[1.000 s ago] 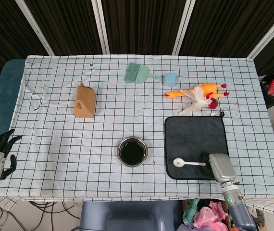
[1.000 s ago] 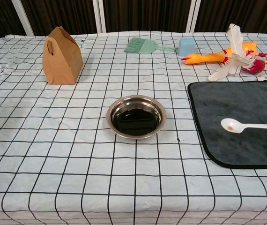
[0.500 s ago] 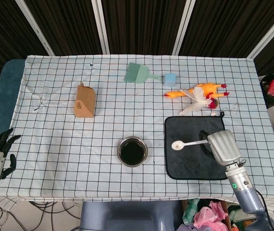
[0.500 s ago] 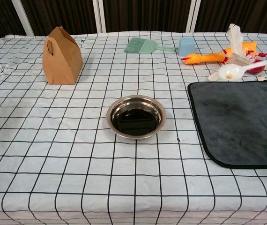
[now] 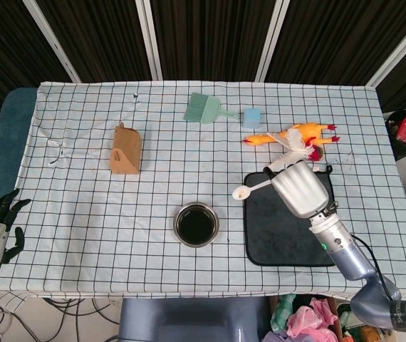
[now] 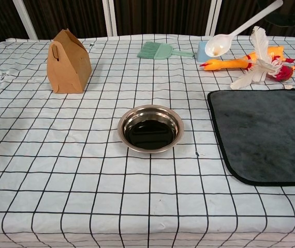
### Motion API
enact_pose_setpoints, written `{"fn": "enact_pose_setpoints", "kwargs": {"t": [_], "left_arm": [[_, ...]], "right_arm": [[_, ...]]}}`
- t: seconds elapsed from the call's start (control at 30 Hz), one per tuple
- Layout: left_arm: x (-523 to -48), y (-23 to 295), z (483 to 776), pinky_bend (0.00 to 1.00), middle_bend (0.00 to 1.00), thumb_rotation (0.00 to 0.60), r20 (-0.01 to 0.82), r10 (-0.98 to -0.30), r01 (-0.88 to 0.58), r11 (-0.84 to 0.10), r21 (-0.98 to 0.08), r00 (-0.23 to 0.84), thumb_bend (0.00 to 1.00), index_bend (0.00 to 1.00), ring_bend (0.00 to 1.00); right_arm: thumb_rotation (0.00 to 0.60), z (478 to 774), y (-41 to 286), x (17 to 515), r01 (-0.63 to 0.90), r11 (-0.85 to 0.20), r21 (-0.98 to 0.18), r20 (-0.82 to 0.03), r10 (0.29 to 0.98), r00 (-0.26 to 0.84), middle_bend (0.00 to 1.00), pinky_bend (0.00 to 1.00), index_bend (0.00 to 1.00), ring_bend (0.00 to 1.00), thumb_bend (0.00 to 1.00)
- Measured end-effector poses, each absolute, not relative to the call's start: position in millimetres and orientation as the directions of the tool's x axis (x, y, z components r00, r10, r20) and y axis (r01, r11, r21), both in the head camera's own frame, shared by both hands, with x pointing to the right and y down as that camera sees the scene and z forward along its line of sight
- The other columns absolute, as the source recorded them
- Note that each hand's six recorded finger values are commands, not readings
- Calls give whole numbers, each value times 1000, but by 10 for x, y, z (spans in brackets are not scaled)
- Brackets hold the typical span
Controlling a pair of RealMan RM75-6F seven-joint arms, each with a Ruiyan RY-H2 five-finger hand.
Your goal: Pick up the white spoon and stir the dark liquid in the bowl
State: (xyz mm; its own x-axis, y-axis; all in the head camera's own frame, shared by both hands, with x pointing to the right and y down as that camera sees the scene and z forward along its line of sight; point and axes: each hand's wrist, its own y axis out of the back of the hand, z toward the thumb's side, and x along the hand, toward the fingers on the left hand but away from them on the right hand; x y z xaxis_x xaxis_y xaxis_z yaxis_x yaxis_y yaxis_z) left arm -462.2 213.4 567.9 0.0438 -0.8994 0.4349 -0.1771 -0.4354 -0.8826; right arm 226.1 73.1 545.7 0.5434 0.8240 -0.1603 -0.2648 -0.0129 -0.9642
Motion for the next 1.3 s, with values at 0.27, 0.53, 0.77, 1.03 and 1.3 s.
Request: {"fn": "enact_pose_setpoints", "kwargs": {"t": [0.27, 0.53, 0.77, 1.03, 1.3], "left_arm": [[-4631, 2122, 5694, 0, 0, 600, 437, -899, -183, -434, -882, 30, 727, 167, 0], [-4637, 2118, 5697, 0, 0, 600, 440, -897, -187, -438, -880, 30, 727, 167, 0], [-4638, 2115, 5691, 0, 0, 600, 440, -897, -194, -437, -878, 28, 727, 167, 0], [-4634, 2115, 5691, 0, 0, 600, 442, -897, -194, -439, -877, 35, 726, 167, 0], [-4632, 2115, 5687, 0, 0, 600, 440, -897, -194, -439, -877, 38, 727, 167, 0]], "right_arm": [[600, 5521, 807, 1940, -303, 141, -943, -82, 781, 619, 994, 1000, 618, 1000, 387], [600, 5662, 1018, 1650, -300, 161, -940, -90, 733, 674, 995, 1000, 626, 1000, 387], [600, 5787, 1153, 1482, -283, 150, -947, -87, 729, 679, 995, 1000, 639, 1000, 386], [600, 5984, 1301, 1304, -272, 137, -953, -94, 716, 691, 995, 1000, 651, 1000, 387], [600, 6098, 1327, 1264, -261, 116, -958, -95, 732, 675, 995, 1000, 652, 1000, 387]]}}
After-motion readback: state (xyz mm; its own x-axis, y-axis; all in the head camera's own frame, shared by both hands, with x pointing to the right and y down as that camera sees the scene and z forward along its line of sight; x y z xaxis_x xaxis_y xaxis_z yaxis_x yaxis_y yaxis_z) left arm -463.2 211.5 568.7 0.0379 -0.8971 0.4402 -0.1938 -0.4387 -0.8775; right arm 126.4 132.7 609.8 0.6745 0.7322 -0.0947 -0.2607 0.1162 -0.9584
